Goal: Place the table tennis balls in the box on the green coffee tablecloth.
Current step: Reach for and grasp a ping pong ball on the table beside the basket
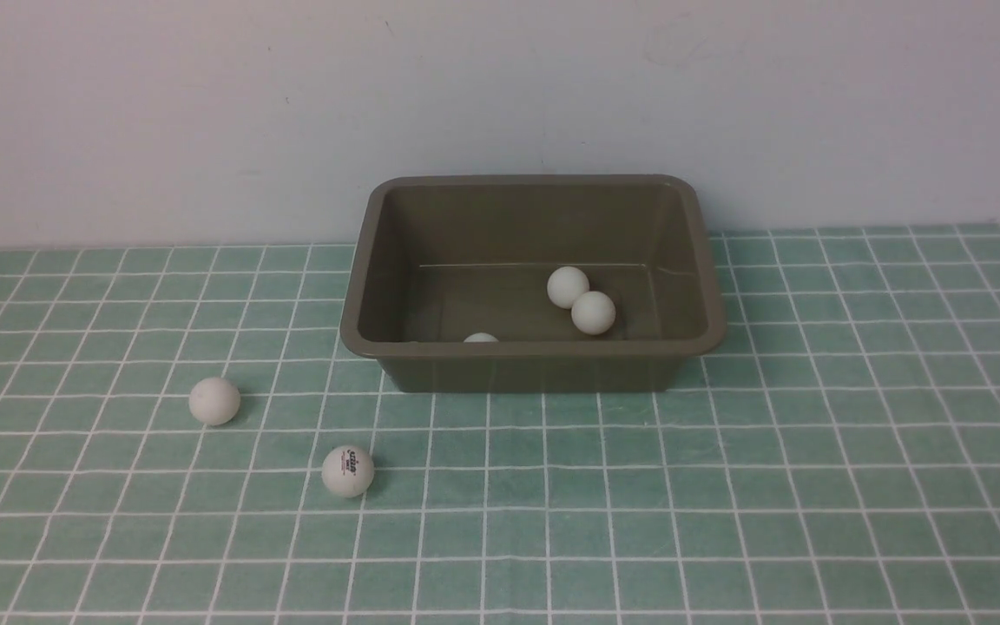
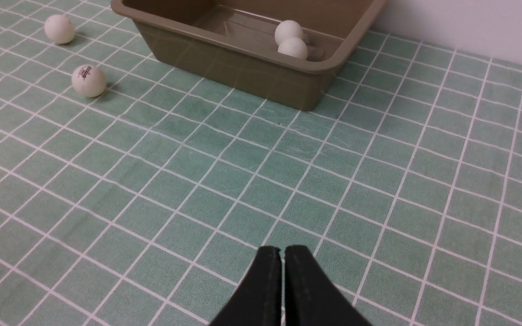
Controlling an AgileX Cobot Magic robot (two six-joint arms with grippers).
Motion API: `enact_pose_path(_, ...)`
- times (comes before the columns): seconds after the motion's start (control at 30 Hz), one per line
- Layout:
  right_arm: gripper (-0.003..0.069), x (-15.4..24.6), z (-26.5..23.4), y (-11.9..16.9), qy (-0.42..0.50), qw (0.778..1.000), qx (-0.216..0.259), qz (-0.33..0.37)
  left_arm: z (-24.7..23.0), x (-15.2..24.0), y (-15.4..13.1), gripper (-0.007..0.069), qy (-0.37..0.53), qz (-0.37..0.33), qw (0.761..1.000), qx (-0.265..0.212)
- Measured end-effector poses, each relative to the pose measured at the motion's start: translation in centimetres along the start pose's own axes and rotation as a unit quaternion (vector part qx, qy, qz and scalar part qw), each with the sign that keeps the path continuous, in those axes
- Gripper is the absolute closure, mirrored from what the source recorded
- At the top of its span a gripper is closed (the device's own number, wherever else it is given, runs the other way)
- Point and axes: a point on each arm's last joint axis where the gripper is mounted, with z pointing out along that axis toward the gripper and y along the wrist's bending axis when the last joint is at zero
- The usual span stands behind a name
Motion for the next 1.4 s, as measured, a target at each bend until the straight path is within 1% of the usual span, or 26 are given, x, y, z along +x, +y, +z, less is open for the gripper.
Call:
enact_pose_path(0.1,0.0657,0.0,0.0,0.0,0.000,1.000,-0.001,0.001,2.9,0.5,-0.1,0.0629,0.086,0.031,0.996,0.010)
enact_pose_path(0.23,0.0657,0.0,0.0,0.1,0.000,1.000,-0.004,0.003,5.9,1.4,0.3,0.0629,0.170,0.055,0.984,0.011)
enact_pose_path(0.3,0.0657,0.0,0.0,0.1,-0.001,1.000,-0.005,0.004,7.2,1.6,0.6,0.0629,0.198,0.064,0.978,0.009)
enact_pose_path(0.4,0.0657,0.0,0.0,0.1,-0.001,1.000,-0.008,0.006,10.6,2.7,1.7,0.0629,0.267,0.071,0.961,-0.008)
enact_pose_path(0.43,0.0657,0.0,0.0,0.2,-0.001,1.000,-0.009,0.008,11.1,2.9,1.9,0.0629,0.276,0.071,0.958,-0.011)
enact_pose_path(0.53,0.0657,0.0,0.0,0.2,-0.002,1.000,-0.011,0.009,14.1,4.4,3.4,0.0629,0.336,0.071,0.938,-0.037)
enact_pose_path(0.6,0.0657,0.0,0.0,0.2,-0.002,1.000,-0.013,0.011,15.4,5.2,4.2,0.0629,0.359,0.071,0.929,-0.047)
enact_pose_path(0.67,0.0657,-0.1,0.0,0.3,-0.003,1.000,-0.016,0.013,16.5,6.2,5.0,0.0629,0.390,0.071,0.916,-0.061)
enact_pose_path(0.7,0.0657,-0.1,0.0,0.3,-0.003,1.000,-0.017,0.013,17.1,6.8,5.5,0.0629,0.402,0.075,0.909,-0.077)
enact_pose_path(0.73,0.0657,-0.1,0.0,0.3,-0.003,1.000,-0.018,0.015,17.6,7.3,5.9,0.0629,0.421,0.075,0.901,-0.072)
enact_pose_path(0.8,0.0657,-0.1,0.0,0.4,-0.004,1.000,-0.021,0.017,18.8,8.5,6.9,0.0626,0.452,0.076,0.885,-0.081)
enact_pose_path(0.9,0.0657,-0.1,0.0,0.5,-0.005,0.999,-0.026,0.021,20.8,10.4,8.7,0.0626,0.521,0.080,0.843,-0.112)
enact_pose_path(0.97,0.0657,-0.1,0.0,0.5,-0.005,0.999,-0.027,0.023,21.6,11.0,9.5,0.0626,0.541,0.078,0.826,-0.134)
enact_pose_path(1.03,0.0657,-0.1,0.0,0.5,-0.005,0.999,-0.028,0.024,22.6,11.2,10.4,0.0619,0.556,0.093,0.810,-0.164)
enact_pose_path(1.13,0.0657,-0.1,0.0,0.5,-0.006,0.999,-0.029,0.025,23.8,10.6,11.1,0.0616,0.557,0.097,0.798,-0.209)
enact_pose_path(1.2,0.0657,-0.1,0.0,0.5,-0.006,0.999,-0.030,0.025,24.2,10.1,11.5,0.0616,0.556,0.111,0.791,-0.229)
enact_pose_path(1.3,0.0657,-0.1,0.0,0.5,-0.006,0.999,-0.030,0.025,24.2,9.9,11.8,0.0592,0.559,0.128,0.783,-0.241)
enact_pose_path(1.4,0.0657,-0.1,0.0,0.5,-0.006,0.999,-0.030,0.025,24.1,10.1,12.0,0.0531,0.567,0.130,0.776,-0.242)
